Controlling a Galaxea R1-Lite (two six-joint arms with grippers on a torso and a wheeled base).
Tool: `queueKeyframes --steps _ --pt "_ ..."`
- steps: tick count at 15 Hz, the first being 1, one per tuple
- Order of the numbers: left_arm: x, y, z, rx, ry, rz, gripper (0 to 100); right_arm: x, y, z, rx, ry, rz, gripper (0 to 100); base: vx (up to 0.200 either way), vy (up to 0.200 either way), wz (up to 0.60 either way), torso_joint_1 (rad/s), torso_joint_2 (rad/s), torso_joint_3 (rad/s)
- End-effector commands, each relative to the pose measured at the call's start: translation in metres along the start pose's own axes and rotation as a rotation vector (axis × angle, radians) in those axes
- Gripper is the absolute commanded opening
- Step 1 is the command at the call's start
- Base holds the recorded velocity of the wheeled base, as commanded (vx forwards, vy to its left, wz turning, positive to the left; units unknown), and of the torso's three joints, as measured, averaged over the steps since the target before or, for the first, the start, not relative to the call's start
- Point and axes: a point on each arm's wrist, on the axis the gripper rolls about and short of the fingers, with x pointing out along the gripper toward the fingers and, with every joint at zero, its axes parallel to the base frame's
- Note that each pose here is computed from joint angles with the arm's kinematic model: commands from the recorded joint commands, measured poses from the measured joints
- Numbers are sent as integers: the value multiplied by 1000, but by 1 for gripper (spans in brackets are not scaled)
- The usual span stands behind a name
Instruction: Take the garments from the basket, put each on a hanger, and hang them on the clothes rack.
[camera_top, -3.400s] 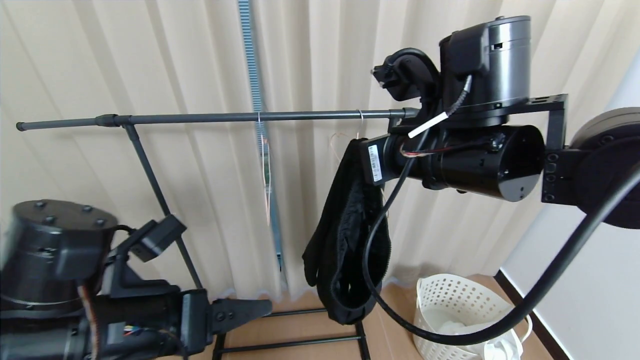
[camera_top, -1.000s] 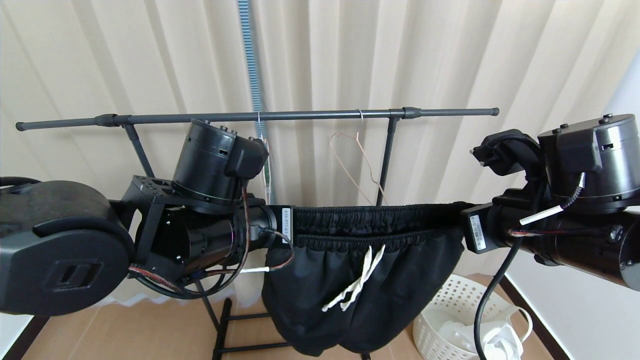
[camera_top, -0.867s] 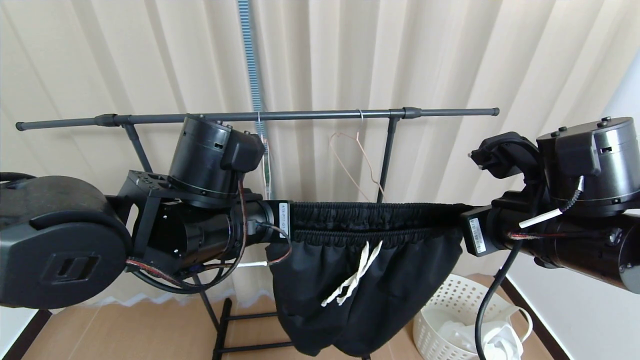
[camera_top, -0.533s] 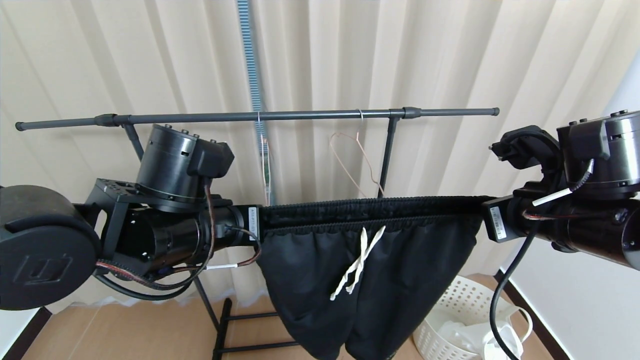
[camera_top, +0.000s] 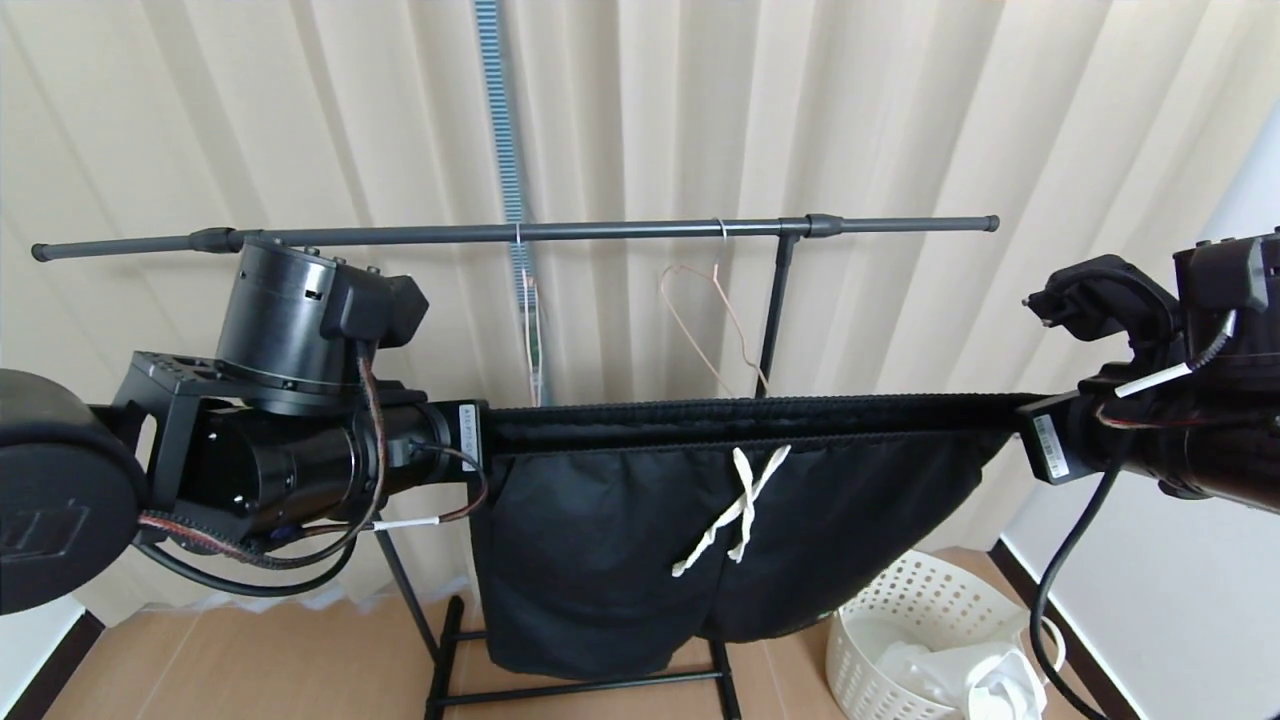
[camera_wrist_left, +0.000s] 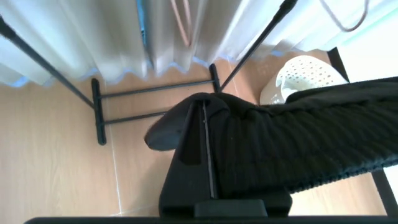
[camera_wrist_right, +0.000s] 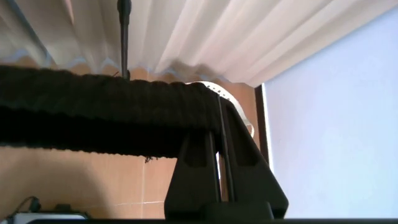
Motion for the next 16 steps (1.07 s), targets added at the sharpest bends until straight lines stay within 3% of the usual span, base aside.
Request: queueKeyframes --steps 1,6,8,14,16 --pt "5 -10 10 4 -24 -23 0 -24 2 -8 -61 -42 42 0 0 0 0 0 0 0" --pt "33 -58 52 51 -72 -117 0 -42 29 -29 -219 -50 172 0 0 0 0 0 0 0" --pt "46 -71 70 58 -90 -125 0 -46 30 -35 -280 -53 196 0 0 0 0 0 0 0" --pt "77 -97 107 40 -167 -149 0 -76 66 -52 -433 -127 431 0 0 0 0 0 0 0" --pt "81 -101 112 38 -174 -153 0 -84 87 -53 -403 -131 517 0 0 0 0 0 0 0"
